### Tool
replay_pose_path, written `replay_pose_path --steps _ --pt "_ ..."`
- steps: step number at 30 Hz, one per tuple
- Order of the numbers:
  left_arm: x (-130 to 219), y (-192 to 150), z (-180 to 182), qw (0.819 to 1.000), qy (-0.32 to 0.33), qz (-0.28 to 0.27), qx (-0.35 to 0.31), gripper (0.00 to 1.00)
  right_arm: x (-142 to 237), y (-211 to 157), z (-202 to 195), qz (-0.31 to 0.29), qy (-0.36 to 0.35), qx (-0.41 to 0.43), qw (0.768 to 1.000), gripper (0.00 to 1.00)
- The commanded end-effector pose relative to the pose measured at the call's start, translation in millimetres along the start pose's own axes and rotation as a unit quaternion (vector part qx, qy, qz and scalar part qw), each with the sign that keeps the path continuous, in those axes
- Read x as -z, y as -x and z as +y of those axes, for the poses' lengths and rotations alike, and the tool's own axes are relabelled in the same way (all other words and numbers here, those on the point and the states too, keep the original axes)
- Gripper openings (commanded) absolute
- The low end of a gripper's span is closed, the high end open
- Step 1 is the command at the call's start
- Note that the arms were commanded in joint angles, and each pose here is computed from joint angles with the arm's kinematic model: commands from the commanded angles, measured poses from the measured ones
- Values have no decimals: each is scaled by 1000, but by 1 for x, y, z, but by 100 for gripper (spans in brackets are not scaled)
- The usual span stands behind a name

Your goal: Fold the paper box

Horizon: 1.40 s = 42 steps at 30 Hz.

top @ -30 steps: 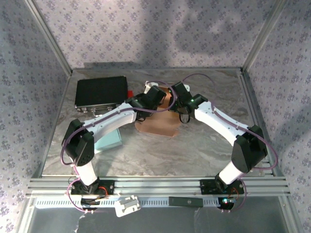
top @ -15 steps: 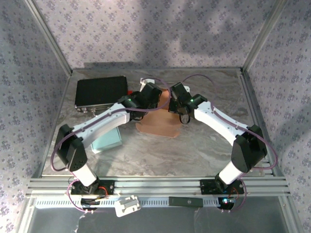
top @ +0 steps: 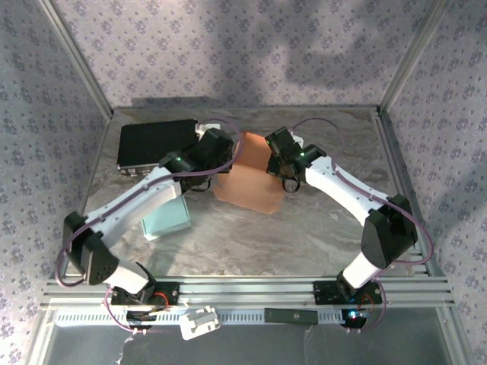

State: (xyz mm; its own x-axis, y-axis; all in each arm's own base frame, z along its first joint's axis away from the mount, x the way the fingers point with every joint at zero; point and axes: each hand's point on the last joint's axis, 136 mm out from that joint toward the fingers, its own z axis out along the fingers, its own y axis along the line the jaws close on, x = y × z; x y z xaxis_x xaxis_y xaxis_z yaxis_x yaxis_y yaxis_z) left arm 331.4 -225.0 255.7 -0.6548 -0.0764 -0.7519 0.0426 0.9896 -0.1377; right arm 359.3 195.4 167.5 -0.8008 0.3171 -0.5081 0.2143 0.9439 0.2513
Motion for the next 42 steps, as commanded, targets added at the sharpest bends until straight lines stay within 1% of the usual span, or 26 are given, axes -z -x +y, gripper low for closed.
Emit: replay_pose_path --steps 1,3,5,8,10,12,14,18,20,21,25,27,30,36,39,40,42 --pt "50 -15 18 995 14 -10 97 53 -6 -5 -4 17 -6 -69 997 0" --pt "61 -30 13 990 -16 -17 138 50 -11 -7 -2 20 2 -91 996 0" --pt "63 -44 12 985 -31 -4 173 50 -14 -9 0 23 6 -109 994 0" --pt "66 -57 12 980 -34 18 194 49 -20 -15 1 30 10 -130 991 0" --pt "67 -60 3 979 -52 23 194 51 -21 -19 0 33 7 -134 990 0" --pt "67 -62 1 979 -57 28 196 53 -20 -15 5 23 17 -137 990 0" --pt "69 -56 -2 980 -66 20 186 54 -19 -16 6 23 15 -135 990 0" --pt "74 -43 5 988 -48 7 149 54 -18 -18 3 21 10 -136 990 0" --pt "74 -44 -4 989 -71 16 129 54 -18 -20 2 21 7 -140 990 0" --pt "73 -47 -11 989 -85 25 115 56 -18 -21 1 22 8 -145 989 0" --pt "64 -66 -20 989 -65 77 109 59 -17 -22 -2 18 6 -172 985 0" --pt "61 -70 -29 988 -65 79 112 60 -17 -23 -2 18 7 -185 982 0" --pt "56 -74 -26 988 -46 78 125 60 -19 -25 -1 21 14 -204 979 0" --pt "50 -72 -33 986 -61 65 144 56 -21 -28 2 29 26 -217 975 0" --pt "44 -74 -42 985 -66 71 143 51 -20 -27 6 31 35 -222 974 0" --pt "42 -75 -44 985 -67 74 143 48 -27 -38 -3 40 21 -222 974 0" --pt "39 -78 -47 984 -67 78 145 43 -27 -39 -5 41 21 -228 973 0"
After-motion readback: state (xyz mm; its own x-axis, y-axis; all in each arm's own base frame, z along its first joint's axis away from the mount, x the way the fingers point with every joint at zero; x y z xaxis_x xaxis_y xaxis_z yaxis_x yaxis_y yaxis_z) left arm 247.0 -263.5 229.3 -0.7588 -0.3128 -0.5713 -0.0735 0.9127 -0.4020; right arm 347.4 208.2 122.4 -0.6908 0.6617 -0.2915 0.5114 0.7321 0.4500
